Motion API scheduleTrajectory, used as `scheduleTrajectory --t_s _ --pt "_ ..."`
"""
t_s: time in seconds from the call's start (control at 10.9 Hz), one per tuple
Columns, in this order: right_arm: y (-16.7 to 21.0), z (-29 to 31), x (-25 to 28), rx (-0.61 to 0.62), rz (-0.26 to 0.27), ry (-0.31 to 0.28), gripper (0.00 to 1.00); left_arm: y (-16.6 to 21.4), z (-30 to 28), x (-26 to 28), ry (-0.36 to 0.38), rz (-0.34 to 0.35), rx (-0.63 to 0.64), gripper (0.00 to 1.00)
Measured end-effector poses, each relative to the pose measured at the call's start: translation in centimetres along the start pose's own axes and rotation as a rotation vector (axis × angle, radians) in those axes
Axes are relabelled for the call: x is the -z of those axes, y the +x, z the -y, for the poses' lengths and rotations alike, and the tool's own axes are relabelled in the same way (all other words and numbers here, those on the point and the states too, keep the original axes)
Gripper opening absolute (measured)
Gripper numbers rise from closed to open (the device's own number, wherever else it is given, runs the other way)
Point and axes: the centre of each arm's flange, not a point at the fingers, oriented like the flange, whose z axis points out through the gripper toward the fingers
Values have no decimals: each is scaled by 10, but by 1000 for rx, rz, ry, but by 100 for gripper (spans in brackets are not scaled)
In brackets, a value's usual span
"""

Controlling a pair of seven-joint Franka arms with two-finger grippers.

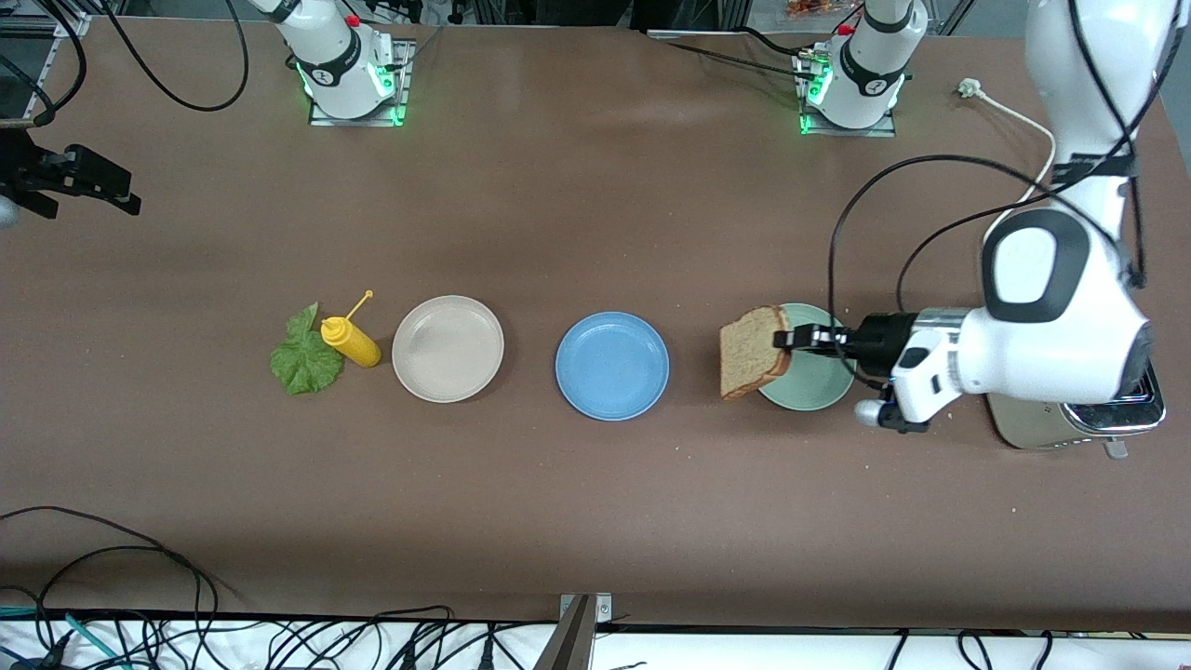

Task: Make sandwich in blue plate with both arms
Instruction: 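Carry the bread slice with the left gripper onto the blue plate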

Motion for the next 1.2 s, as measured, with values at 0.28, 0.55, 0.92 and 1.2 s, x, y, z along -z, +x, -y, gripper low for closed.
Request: scheduleTrajectory --t_s 0.28,0.55,0.92,1.2 --pt "-3 1 -3 1 33 4 100 28 -19 -60 -200 -49 59 8" --pt "-4 2 -7 2 58 7 100 46 -41 -134 -263 -131 110 8" --pt "-5 2 -8 2 65 8 100 52 -30 -190 -234 -108 138 8" --pt "-5 2 -8 2 67 8 100 53 -25 -201 -229 -96 147 8"
